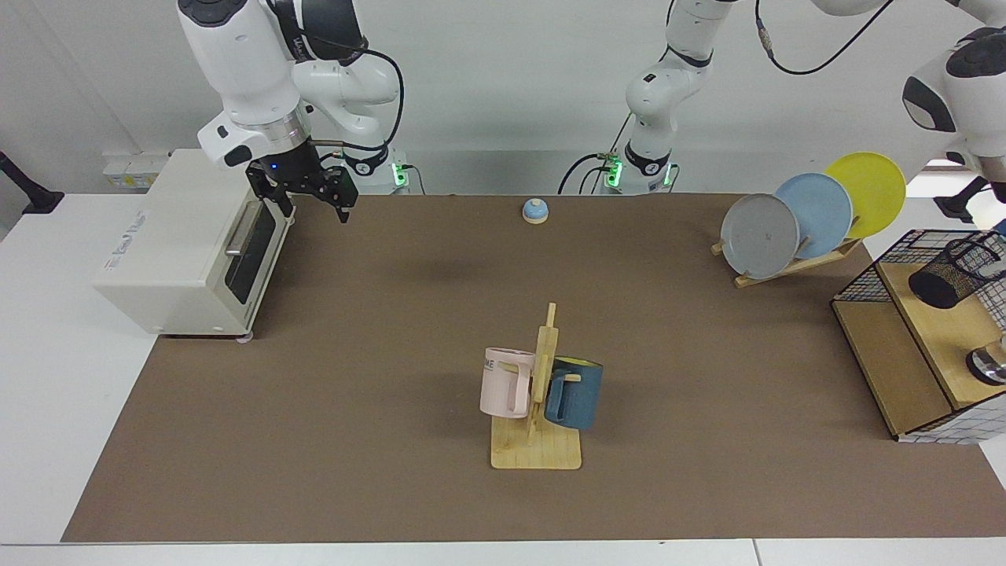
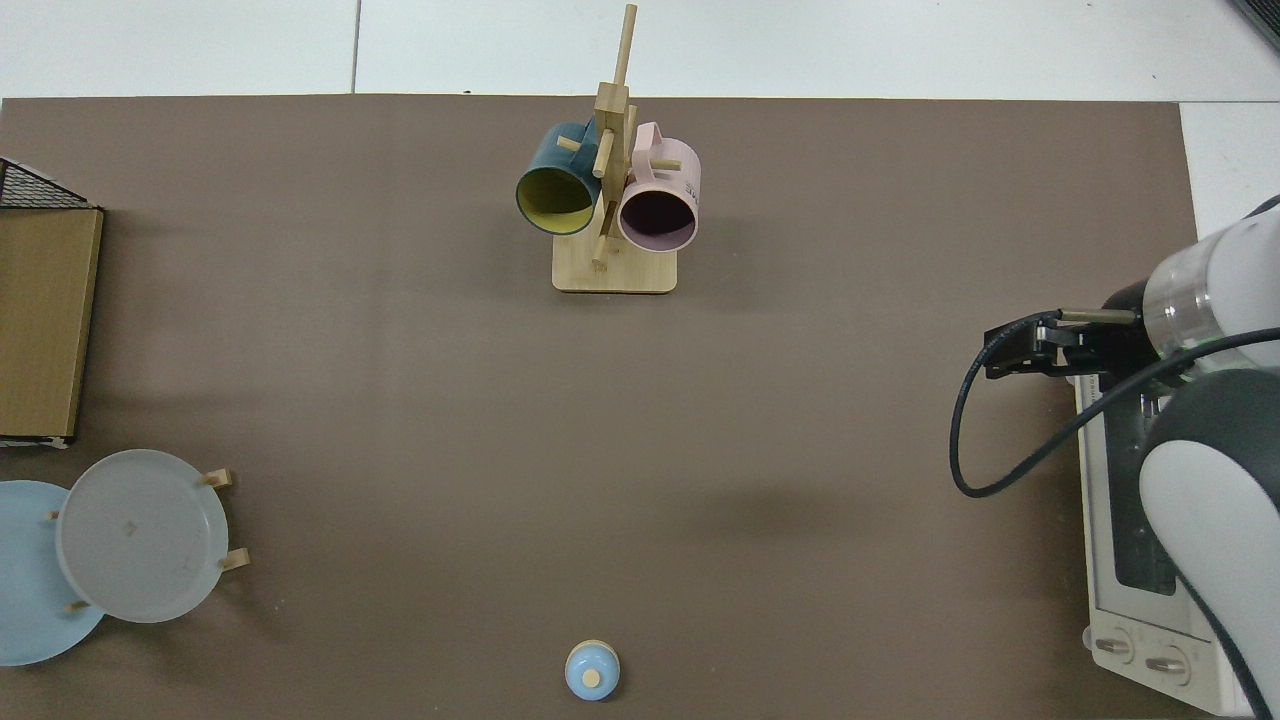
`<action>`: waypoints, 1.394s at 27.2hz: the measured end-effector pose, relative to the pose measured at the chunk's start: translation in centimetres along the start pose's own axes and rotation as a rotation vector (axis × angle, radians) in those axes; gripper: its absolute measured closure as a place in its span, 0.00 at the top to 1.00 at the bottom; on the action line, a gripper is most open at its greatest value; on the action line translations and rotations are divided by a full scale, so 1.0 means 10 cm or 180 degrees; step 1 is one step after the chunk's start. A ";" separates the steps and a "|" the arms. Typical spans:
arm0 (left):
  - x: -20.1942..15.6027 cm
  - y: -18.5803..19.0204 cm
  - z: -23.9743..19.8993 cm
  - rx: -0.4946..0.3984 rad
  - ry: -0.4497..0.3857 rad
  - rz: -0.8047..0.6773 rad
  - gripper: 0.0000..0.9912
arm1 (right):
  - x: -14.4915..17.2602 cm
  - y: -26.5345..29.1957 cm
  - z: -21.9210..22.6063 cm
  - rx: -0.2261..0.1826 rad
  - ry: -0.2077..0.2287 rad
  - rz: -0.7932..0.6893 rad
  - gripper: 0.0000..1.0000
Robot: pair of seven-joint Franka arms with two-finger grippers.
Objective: Put markers into pen holder
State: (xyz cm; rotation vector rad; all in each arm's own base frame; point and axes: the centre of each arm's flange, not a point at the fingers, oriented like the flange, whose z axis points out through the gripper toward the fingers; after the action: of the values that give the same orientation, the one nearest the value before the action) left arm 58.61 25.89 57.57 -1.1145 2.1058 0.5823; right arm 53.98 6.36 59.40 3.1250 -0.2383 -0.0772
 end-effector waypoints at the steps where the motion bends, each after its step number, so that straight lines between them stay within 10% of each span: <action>1: 0.01 0.00 0.02 -0.0004 0.0010 0.0004 0.18 | 0.00 0.00 0.00 0.0000 0.0000 0.0000 1.00; 6: 0.03 0.00 0.04 -0.0039 0.0042 0.0010 0.19 | 0.00 0.00 0.00 0.0000 -0.0001 0.0000 1.00; 20: -0.03 0.00 -0.05 -0.0017 0.0272 -0.0347 1.00 | 0.00 0.00 0.00 0.0000 -0.0001 0.0001 1.00; 38: 0.65 -0.96 -1.35 -0.0810 0.1030 -0.3299 1.00 | 0.02 0.09 0.00 0.0003 -0.0001 0.0047 1.00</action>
State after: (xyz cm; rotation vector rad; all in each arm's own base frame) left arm 59.29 8.46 61.16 -2.3099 1.3829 0.1534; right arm 54.09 5.42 59.39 3.1236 -0.2613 -0.0777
